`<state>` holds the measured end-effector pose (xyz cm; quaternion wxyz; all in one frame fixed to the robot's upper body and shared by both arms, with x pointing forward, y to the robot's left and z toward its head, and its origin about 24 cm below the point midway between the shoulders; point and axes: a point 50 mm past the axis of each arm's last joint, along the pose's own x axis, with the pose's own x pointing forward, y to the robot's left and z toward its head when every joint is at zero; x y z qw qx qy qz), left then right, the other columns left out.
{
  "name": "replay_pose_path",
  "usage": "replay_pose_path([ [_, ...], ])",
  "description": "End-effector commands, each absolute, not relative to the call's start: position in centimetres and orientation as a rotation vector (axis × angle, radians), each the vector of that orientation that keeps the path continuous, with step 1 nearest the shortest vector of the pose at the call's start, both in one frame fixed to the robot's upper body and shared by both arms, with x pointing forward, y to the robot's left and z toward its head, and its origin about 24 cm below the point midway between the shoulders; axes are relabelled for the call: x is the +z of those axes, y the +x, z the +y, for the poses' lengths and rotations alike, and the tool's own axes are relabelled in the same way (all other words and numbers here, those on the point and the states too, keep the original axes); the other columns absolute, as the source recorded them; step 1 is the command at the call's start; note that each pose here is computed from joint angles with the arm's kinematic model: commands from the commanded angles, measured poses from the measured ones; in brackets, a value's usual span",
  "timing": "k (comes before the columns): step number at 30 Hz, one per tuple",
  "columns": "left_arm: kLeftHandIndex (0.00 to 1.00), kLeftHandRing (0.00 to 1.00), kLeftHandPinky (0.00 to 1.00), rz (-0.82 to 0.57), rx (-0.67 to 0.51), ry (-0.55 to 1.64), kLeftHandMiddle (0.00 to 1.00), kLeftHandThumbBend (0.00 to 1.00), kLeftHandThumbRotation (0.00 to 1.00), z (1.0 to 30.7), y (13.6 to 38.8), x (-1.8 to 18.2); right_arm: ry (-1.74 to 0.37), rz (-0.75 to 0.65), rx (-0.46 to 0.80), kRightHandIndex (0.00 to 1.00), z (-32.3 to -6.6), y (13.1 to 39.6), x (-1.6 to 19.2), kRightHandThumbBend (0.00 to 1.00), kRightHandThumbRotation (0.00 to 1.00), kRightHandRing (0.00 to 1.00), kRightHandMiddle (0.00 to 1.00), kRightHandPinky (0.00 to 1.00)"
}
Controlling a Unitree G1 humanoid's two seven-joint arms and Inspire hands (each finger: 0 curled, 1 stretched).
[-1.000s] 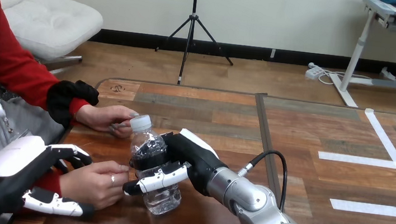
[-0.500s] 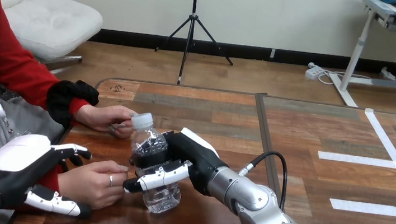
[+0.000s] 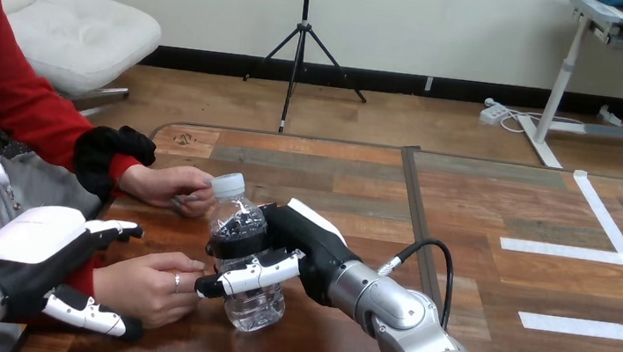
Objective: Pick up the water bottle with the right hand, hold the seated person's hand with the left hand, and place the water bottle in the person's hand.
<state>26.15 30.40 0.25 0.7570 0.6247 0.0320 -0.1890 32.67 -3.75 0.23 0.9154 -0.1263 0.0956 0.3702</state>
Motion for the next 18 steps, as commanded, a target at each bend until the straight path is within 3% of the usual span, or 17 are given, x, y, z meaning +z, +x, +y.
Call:
replay_pose_path([
  [1, 0.86, 0.81, 0.72, 0.094, -0.342, 1.44, 0.86, 1.0, 0.52, 31.19, 26.97, 0.64, -0.193, 0.024, 0.78, 0.44, -0.96, 34.01, 4.2, 0.9, 0.0, 0.38, 0.44, 0.33],
  [11, 0.82, 0.73, 0.65, 0.044, -0.269, 1.49, 0.78, 1.0, 0.44, 30.66, 27.26, 0.19, -0.177, -0.006, 0.783, 0.45, -1.03, 34.11, 4.62, 0.91, 0.0, 0.42, 0.45, 0.38],
  [18, 0.76, 0.64, 0.59, 0.03, -0.242, 1.494, 0.69, 0.93, 0.38, 30.43, 27.33, -0.02, -0.149, -0.017, 0.784, 0.45, -1.09, 34.15, 4.81, 0.91, 0.0, 0.41, 0.45, 0.37],
])
